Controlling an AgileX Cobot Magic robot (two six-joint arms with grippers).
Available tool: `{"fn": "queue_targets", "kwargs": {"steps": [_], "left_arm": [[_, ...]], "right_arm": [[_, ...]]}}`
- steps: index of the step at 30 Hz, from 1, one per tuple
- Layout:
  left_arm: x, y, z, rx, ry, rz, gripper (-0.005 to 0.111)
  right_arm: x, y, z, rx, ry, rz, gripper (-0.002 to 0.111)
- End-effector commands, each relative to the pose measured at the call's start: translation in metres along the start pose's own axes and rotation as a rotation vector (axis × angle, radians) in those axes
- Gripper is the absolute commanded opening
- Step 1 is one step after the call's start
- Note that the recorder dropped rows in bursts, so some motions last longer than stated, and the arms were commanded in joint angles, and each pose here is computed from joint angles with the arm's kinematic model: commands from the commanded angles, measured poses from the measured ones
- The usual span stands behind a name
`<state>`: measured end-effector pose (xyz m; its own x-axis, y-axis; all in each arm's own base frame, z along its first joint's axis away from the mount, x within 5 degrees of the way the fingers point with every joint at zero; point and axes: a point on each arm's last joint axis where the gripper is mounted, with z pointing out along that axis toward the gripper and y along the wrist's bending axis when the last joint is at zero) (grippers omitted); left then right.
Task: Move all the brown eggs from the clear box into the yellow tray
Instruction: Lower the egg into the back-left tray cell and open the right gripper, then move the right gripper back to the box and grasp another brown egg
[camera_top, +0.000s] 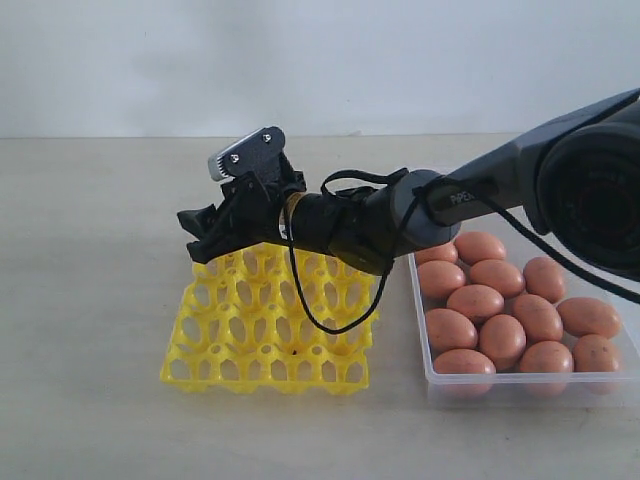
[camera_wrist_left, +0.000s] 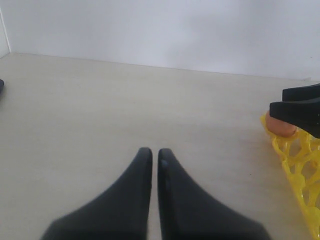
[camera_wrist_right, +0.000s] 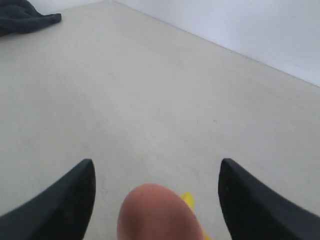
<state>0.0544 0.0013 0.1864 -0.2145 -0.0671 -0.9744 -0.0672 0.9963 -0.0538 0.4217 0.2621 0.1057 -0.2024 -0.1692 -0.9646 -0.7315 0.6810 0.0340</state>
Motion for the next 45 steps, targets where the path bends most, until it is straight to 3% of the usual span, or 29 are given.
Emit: {"fn": "queue_targets", "kwargs": {"steps": [1,7,12,19,27,33,36,39,43,44,45], "left_arm": [[0.0,0.0,0.0,-0.003,-0.007,0.003,0.004],[0.0,0.0,0.0,-0.003,-0.007,0.003,0.004],[0.001,0.0,0.0,-0.003,-0.005,0.003,0.004],[0.001,0.0,0.0,-0.003,-0.005,0.003,0.004],[0.001,0.0,0.0,-0.003,-0.005,0.003,0.004],[0.001,0.0,0.0,-0.003,-0.005,0.003,0.004],[0.001,0.0,0.0,-0.003,-0.005,0.003,0.004],[0.001,0.0,0.0,-0.003,-0.005,0.003,0.004],[0.001,0.0,0.0,-0.003,-0.005,0.003,0.004],[0.001,0.0,0.0,-0.003,-0.005,0.003,0.004],[0.0,0.0,0.0,-0.003,-0.008,0.003,0.004]], "right_arm": [[-0.026,0.002,-0.006,-0.016,-0.085,-0.004,0.062],[-0.059,0.002,-0.017,0.004,-0.121,-0.005,0.062],[-0.081,0.0,-0.031,0.065,-0.035,-0.04,0.058],[-0.089,0.008,-0.062,0.079,0.051,-0.12,0.0],[-0.087,0.02,-0.129,0.155,0.215,-0.205,0.0],[-0.082,0.002,-0.177,0.413,0.56,-0.218,0.0],[-0.074,-0.017,-0.195,0.547,0.692,-0.14,0.0],[-0.067,-0.036,-0.211,0.636,0.776,-0.063,0.014],[-0.062,-0.055,-0.225,0.687,0.839,-0.043,0.055],[-0.062,-0.057,-0.227,0.693,0.843,-0.025,0.061],[-0.062,-0.059,-0.229,0.695,0.861,0.015,0.059]]}}
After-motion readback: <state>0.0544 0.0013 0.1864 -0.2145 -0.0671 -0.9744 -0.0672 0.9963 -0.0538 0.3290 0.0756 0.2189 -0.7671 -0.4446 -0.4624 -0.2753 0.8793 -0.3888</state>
